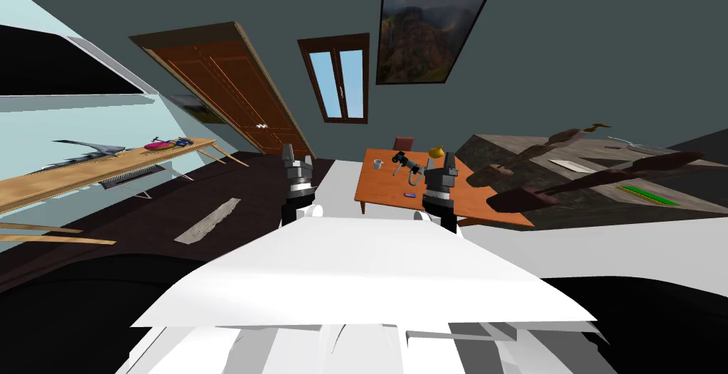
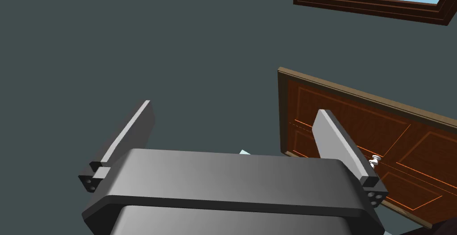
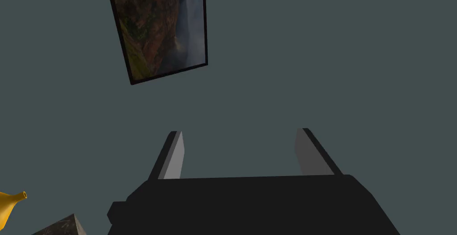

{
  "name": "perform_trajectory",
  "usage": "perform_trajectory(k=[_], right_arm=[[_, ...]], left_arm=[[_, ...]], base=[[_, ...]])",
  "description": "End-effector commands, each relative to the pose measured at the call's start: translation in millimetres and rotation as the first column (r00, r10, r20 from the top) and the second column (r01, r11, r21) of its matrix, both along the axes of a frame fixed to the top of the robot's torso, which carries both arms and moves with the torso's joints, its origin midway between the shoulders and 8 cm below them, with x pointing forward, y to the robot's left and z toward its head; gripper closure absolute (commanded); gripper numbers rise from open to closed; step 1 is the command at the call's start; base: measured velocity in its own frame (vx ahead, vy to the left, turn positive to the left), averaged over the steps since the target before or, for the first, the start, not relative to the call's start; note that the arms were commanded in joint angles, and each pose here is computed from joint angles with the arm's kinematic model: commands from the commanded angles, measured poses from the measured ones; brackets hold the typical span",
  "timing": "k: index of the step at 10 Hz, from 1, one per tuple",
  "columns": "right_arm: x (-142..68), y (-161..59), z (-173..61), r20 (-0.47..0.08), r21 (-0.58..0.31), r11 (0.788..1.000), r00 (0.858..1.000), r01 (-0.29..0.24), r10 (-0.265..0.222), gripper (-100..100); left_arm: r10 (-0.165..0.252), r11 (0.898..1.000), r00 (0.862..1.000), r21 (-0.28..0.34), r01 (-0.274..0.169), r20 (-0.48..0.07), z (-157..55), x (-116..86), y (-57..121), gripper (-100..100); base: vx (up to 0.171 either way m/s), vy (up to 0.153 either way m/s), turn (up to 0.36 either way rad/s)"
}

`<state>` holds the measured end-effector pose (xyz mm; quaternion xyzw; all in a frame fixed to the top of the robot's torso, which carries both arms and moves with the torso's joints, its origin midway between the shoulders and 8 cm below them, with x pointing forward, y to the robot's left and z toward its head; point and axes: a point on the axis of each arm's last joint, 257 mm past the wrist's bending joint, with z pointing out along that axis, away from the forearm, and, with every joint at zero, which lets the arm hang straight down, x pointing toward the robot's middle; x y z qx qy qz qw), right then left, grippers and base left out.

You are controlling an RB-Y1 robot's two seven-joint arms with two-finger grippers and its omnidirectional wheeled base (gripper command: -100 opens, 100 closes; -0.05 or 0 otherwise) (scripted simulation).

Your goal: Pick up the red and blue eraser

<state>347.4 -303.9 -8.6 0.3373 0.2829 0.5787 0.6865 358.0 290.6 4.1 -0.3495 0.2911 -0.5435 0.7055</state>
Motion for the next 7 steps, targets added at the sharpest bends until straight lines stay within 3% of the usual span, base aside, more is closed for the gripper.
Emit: perform_trajectory(k=[1, 3, 5, 6, 7], right_arm=[[6.2, 13.4, -9.6, -0.038, -0.055, 0.998, 0.999, -0.038, 0.036, -100], [13.4, 29.9, -27.0, -0.095, -0.117, 0.990, 0.993, -0.085, 0.074, -100], [20.4, 49.5, -54.4, -0.176, -0.183, 0.973, 0.978, -0.143, 0.110, -100], [20.3, 50.1, -54.8, -0.179, -0.193, 0.970, 0.977, -0.149, 0.114, -100], [22.6, 60.6, -72.5, -0.229, -0.231, 0.955, 0.965, -0.185, 0.132, -100]], left_arm=[[0.000, 1.000, 1.000, 0.000, 0.000, 0.000, 0.0, 0.0, 0.0, 0], [0.000, 1.000, 1.000, 0.000, 0.000, 0.000, 0.0, 0.0, 0.0, 0], [0.000, 1.000, 1.000, 0.000, 0.000, 0.000, 0.0, 0.0, 0.0, 0], [0.000, 1.000, 1.000, 0.000, 0.000, 0.000, 0.0, 0.0, 0.0, 0], [0.000, 1.000, 1.000, 0.000, 0.000, 0.000, 0.0, 0.0, 0.0, 0]], base=[[-0.040, -0.025, -0.002], [-0.084, -0.058, 0.012], [-0.104, -0.065, 0.026], [-0.069, -0.038, 0.015], [-0.061, -0.038, 0.029]])
